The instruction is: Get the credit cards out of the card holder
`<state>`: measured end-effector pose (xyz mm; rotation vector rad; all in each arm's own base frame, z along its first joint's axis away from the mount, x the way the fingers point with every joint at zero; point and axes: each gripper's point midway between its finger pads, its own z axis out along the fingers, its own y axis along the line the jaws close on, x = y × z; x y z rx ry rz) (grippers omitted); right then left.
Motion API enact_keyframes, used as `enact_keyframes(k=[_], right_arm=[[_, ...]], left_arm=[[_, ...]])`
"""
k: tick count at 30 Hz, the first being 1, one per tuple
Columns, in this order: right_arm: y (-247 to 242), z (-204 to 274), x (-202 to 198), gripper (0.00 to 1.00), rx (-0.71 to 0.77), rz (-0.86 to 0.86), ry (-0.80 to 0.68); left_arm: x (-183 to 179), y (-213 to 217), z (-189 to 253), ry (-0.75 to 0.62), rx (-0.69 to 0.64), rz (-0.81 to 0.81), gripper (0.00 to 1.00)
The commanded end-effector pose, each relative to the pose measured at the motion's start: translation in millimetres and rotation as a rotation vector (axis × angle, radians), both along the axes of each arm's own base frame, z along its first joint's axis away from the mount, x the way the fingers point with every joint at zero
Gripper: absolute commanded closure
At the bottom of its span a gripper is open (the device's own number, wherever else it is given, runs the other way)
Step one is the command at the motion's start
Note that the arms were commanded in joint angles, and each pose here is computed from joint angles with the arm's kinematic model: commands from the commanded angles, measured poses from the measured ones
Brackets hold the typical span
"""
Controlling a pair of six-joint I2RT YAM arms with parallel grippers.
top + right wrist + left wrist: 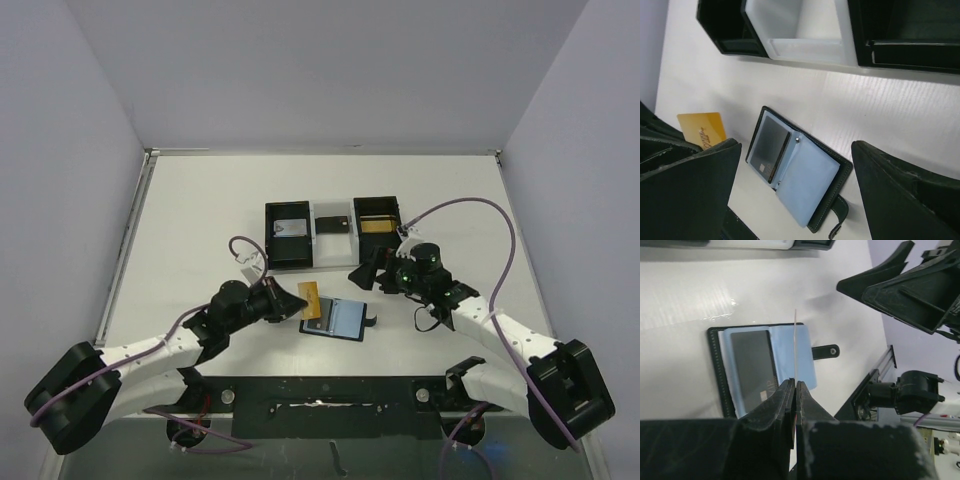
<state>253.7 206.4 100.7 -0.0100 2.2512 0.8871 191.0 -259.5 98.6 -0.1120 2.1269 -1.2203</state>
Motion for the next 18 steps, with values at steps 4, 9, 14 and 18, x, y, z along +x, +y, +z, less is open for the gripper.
enact_keyframes(k=[4, 9, 14, 18], right_arm=[[30.0, 60.3, -11.7, 0.03, 0.295, 0.164, -0.173], [46.6, 70.3, -30.9, 0.24, 0.407, 0.306, -0.172], [56.5, 87.6, -45.4, 0.4, 0.503, 0.413, -0.197], [63.5, 89.9, -51.4, 0.45, 0.504, 0.476, -0.189]], left_arm=[[1.8, -28.9, 62.5, -0.172, -0.212, -0.12, 1.0], [-2.0, -34.1, 78.2, -0.204, -0.277, -0.152, 1.0], [-3.8, -36.4, 89.3, -0.233, -0.311, -0.17, 1.0], [-7.2, -39.1, 98.9, -0.255, -0.343, -0.196, 1.0]])
